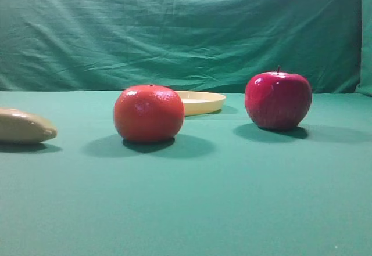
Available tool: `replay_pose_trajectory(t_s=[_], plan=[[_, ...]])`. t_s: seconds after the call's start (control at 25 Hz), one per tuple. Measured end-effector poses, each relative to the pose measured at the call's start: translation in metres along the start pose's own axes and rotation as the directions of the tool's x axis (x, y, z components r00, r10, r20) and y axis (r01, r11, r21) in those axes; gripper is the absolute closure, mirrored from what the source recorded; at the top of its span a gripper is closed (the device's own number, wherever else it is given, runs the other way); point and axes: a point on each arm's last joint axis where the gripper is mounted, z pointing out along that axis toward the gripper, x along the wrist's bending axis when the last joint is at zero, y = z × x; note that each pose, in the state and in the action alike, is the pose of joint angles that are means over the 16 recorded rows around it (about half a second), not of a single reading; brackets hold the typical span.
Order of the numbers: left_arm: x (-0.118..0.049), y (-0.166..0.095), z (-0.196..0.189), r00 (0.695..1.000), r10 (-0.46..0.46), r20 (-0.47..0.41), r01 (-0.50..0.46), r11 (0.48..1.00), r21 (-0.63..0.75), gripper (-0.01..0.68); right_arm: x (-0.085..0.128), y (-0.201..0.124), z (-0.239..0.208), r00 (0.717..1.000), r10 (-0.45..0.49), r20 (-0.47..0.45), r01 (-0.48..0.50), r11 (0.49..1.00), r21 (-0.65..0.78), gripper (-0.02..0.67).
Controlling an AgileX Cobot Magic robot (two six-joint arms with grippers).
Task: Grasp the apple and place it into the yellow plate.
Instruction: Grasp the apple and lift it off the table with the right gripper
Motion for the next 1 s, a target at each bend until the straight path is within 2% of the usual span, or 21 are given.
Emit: replay_pose_trajectory(t_s=[1.0], plan=[[0.0,0.0,0.0,1.0,0.0,0.0,0.0,1.0,0.0,0.516,0.0,0.0,0.0,1.0,-0.001,0.0,0.001,1.0,0.0,0.649]])
